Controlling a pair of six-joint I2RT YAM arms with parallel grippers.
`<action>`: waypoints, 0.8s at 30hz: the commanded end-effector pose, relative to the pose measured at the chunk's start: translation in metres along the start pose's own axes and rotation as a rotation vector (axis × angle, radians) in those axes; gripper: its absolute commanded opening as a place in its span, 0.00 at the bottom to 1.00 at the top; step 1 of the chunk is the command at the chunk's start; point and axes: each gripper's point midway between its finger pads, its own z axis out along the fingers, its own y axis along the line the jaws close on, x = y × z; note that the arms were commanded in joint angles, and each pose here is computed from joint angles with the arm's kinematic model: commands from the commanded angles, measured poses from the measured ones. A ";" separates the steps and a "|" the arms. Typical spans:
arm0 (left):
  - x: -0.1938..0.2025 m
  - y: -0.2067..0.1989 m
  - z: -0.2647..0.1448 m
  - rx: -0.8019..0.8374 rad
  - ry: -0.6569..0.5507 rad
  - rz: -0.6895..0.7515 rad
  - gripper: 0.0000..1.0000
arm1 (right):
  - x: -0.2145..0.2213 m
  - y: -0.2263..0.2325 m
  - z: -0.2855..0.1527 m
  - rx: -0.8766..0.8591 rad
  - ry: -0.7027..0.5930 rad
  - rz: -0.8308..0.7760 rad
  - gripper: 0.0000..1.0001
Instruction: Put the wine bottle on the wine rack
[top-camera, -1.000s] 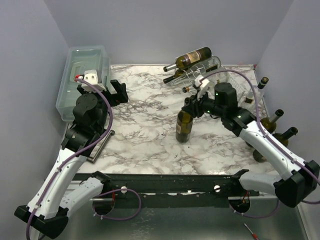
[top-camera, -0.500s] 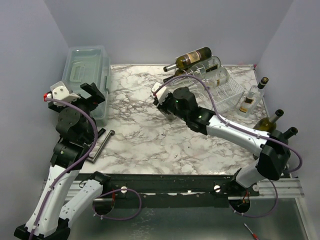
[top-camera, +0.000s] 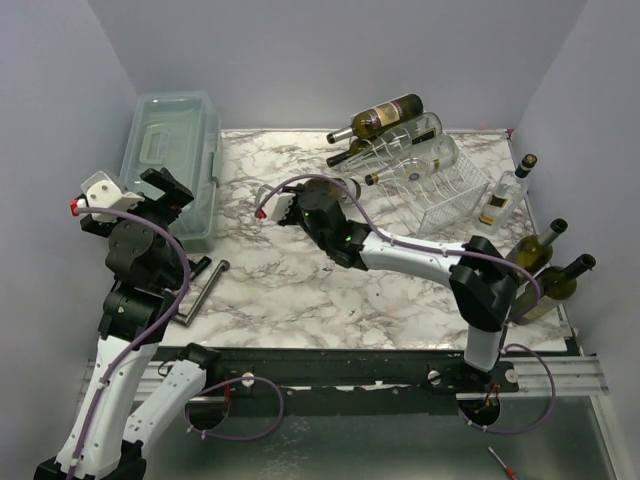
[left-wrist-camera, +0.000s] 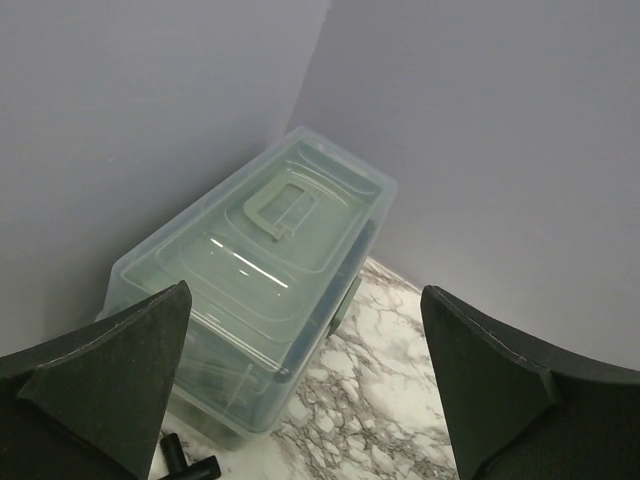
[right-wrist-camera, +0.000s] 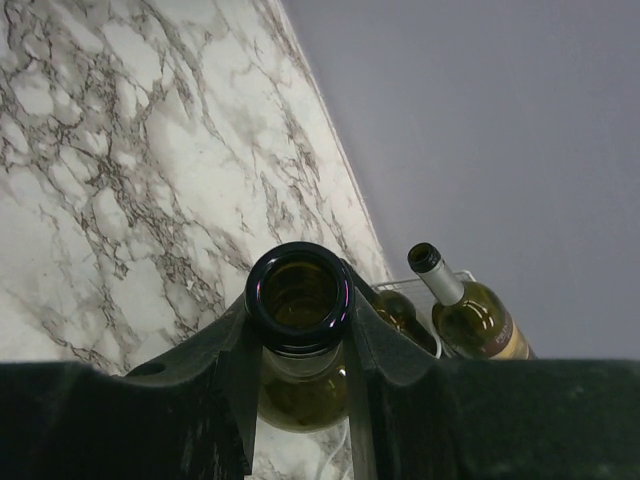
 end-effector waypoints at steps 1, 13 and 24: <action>-0.005 0.008 -0.002 -0.028 -0.023 -0.010 0.99 | -0.023 -0.035 0.009 0.172 -0.012 -0.130 0.00; -0.010 0.008 -0.006 -0.008 -0.033 -0.030 0.99 | 0.008 0.021 0.055 0.115 0.102 -0.433 0.01; -0.012 0.008 -0.008 0.001 -0.038 -0.040 0.99 | 0.039 0.033 0.070 0.106 0.202 -0.543 0.01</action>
